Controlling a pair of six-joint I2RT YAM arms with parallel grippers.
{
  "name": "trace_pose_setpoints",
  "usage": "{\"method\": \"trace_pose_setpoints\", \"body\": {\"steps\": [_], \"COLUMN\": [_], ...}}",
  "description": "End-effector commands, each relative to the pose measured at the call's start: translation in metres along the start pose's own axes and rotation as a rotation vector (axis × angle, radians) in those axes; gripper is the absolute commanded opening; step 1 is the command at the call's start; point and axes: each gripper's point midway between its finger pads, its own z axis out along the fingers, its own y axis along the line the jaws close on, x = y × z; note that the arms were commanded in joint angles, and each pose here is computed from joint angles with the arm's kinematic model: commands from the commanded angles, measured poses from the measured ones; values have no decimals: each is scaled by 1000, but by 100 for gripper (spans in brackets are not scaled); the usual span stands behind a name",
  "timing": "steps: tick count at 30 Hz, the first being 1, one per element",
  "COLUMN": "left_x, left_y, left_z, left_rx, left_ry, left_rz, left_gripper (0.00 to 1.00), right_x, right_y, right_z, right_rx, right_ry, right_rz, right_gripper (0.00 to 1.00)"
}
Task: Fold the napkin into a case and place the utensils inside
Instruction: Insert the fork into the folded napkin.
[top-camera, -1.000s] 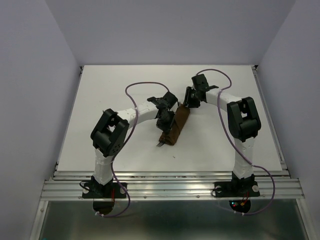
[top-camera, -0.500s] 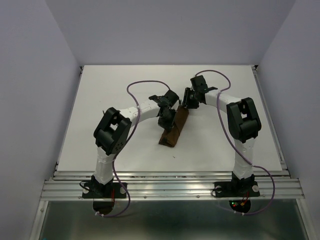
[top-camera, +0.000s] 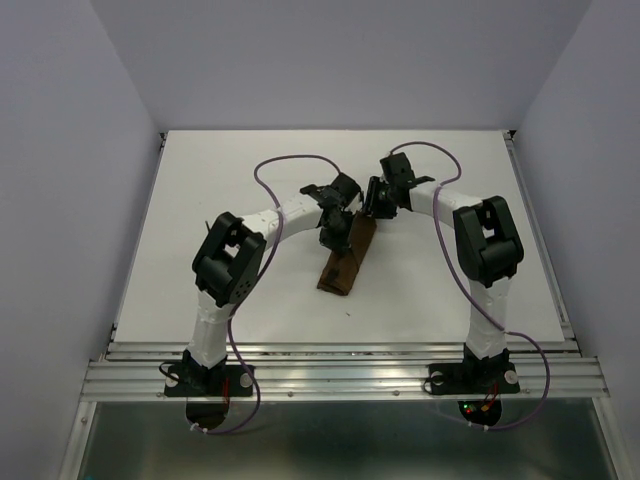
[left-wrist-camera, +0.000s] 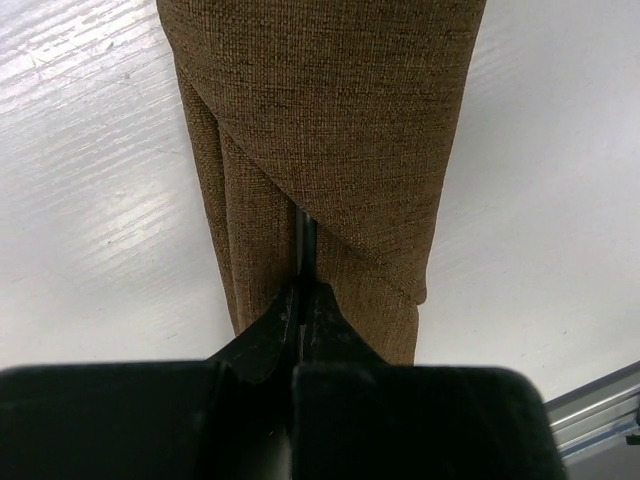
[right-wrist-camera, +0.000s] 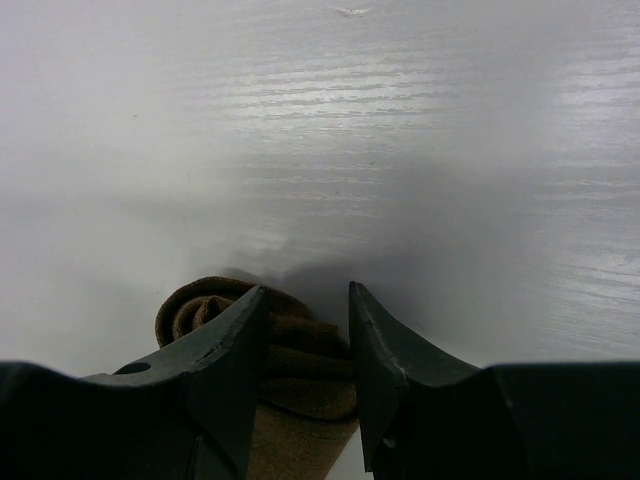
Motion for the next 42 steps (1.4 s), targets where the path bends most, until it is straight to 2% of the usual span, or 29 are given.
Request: {"method": "trace_pose_setpoints", "body": {"steps": [1,23,42], "left_x": [-18,-24,-33], "left_y": [1,10,23], "left_z": [-6,3,-9], "left_rx": [-17,-45,-129], "left_ry": [-46,-66,-83], "left_rz": [-25,-68,-11], "left_gripper": [0,0,0], "right_x": [50,57,59], "right_y": [-13,-16,-16], "right_z": [5,3,5], "right_rx": [61,64,61], "right_ry": [138,148,153], "right_rz": [-1,10,9], "right_gripper": [44,44,44]}}
